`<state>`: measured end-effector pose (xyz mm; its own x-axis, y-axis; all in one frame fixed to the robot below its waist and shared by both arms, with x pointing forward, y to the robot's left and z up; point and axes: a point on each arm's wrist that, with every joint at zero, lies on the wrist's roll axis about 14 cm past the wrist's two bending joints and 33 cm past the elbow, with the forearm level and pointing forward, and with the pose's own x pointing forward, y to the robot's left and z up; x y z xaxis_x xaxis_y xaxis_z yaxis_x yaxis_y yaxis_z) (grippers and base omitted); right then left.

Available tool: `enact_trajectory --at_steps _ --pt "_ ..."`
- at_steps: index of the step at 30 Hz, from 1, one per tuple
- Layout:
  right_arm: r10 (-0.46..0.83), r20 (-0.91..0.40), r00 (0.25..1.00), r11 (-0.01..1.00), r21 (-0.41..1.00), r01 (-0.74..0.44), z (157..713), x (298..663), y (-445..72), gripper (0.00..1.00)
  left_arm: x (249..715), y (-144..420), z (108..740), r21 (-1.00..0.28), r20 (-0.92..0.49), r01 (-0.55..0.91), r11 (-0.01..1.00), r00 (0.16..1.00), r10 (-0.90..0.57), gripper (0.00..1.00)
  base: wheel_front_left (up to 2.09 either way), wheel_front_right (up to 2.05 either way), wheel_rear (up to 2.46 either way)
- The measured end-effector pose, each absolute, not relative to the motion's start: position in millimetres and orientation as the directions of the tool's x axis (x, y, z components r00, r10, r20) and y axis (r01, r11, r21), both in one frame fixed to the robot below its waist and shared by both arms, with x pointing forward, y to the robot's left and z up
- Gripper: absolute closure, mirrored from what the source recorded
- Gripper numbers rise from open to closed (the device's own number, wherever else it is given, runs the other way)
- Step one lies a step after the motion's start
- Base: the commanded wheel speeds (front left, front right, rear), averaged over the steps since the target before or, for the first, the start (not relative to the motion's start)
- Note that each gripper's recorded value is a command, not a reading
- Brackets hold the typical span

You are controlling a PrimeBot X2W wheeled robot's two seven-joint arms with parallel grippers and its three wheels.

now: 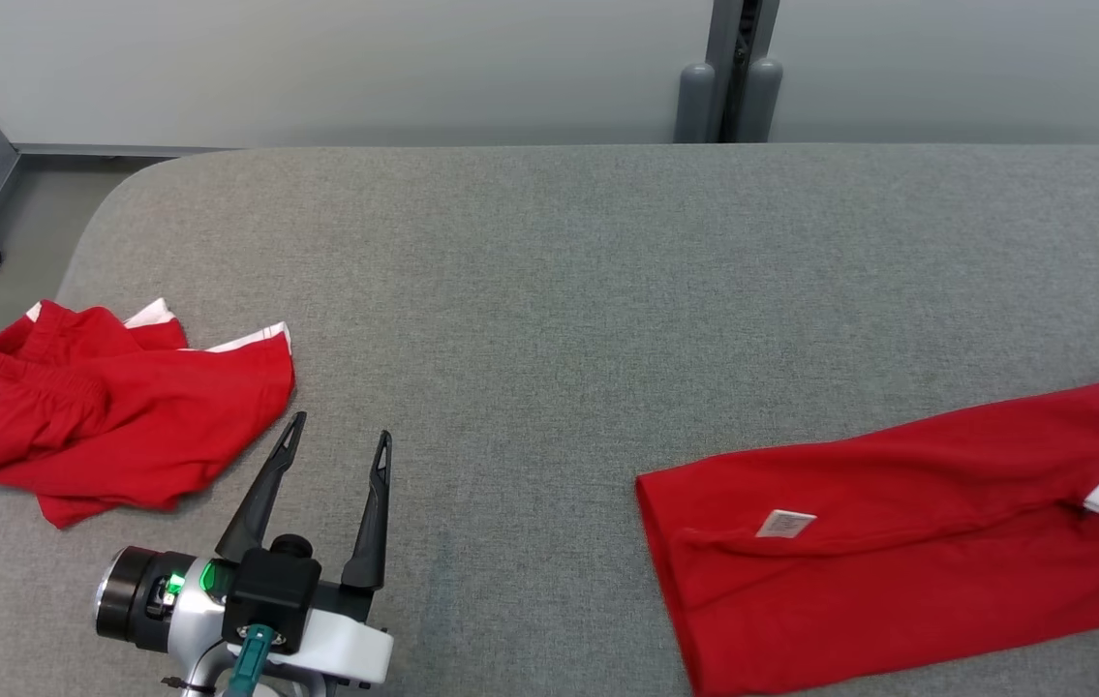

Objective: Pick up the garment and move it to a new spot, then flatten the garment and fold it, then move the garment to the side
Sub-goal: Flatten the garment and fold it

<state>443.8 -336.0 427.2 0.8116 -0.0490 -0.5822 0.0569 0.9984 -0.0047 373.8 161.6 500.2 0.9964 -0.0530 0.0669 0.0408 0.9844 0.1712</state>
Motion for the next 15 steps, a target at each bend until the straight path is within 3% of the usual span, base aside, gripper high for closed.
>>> enact_trajectory --at_steps 6,15 --pt "-0.127 -0.559 0.819 0.991 -0.097 0.088 446.7 459.5 -365.1 1.0 374.2 166.4 496.7 0.163 0.055 0.025 0.986 0.998 -0.035 0.0 0.0 0.0 0.0" --pt "-0.051 -0.581 0.812 0.998 -0.056 0.022 442.1 456.5 -334.3 1.0 374.3 172.2 501.1 0.144 0.069 -0.001 0.99 0.998 -0.009 0.0 0.0 0.0 0.0"
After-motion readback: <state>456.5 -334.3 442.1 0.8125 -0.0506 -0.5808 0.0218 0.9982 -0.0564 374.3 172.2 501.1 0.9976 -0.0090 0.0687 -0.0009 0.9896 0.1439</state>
